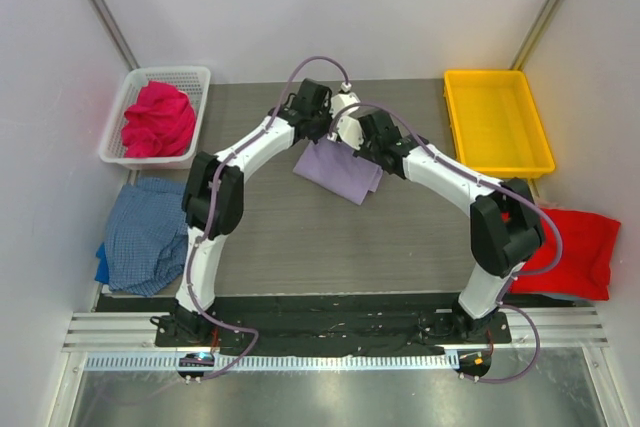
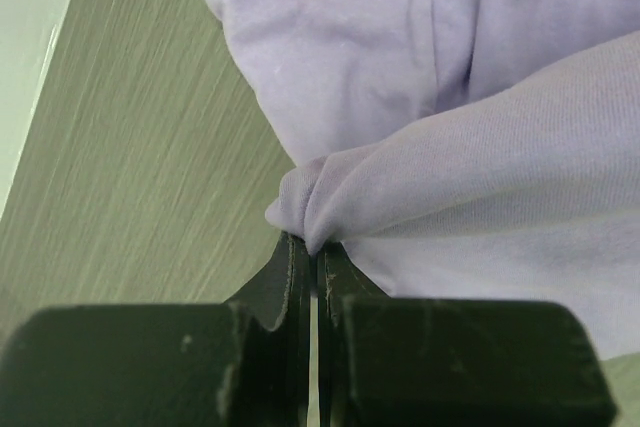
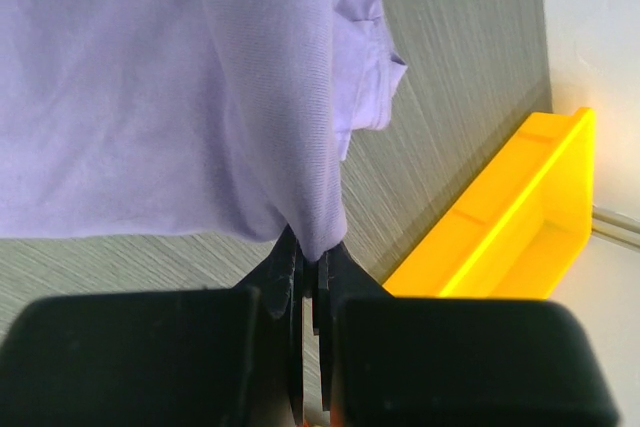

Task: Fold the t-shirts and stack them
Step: Fold the long partially folded tshirt into a neat square

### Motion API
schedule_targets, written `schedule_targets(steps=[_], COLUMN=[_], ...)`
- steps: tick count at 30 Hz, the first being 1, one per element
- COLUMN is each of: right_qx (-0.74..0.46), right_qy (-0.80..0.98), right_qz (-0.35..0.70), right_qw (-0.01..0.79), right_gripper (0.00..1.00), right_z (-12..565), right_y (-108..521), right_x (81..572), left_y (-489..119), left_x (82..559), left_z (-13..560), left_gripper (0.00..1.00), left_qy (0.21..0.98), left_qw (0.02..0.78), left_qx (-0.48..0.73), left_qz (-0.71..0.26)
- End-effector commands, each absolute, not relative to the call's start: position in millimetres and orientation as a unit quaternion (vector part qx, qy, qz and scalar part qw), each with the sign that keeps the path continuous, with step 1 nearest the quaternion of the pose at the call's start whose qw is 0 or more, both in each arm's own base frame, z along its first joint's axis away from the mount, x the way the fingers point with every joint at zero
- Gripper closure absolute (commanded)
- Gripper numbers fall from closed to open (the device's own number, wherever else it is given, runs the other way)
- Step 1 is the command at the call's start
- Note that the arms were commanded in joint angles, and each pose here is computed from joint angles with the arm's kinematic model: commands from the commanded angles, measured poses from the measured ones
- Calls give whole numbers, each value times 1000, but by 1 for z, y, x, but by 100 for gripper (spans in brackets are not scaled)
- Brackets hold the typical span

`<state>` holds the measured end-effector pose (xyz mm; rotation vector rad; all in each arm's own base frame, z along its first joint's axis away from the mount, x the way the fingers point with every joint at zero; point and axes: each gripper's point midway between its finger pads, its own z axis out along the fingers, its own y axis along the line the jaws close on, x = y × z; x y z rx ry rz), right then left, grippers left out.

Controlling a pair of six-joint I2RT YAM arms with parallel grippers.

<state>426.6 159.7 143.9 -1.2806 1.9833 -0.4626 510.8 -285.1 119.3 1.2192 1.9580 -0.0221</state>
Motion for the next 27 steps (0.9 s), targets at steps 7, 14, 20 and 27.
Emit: schedule_targets(steps=[7,14,20,27], right_qx=[-494,-487,-480,-461], right_qy=[772,777,781,787], right_qz=[-188,-201,-206,-234], right_qw=[352,345,342,336], right_gripper=[99,79,64,60], right_z=[124,113,109,105], right_y=[152,142,136,123], right_x=[446,454,459,468], left_y=[-294,-293,-294,-291], left_x=[550,579,598,611], left_z=[110,114,132,145], left_gripper=[91,70,60,51], left_qy=[767,763,751,743], left_qw=[430,463,502,535], left_qx=[477,448,422,388], left_qz=[9,47,74,106])
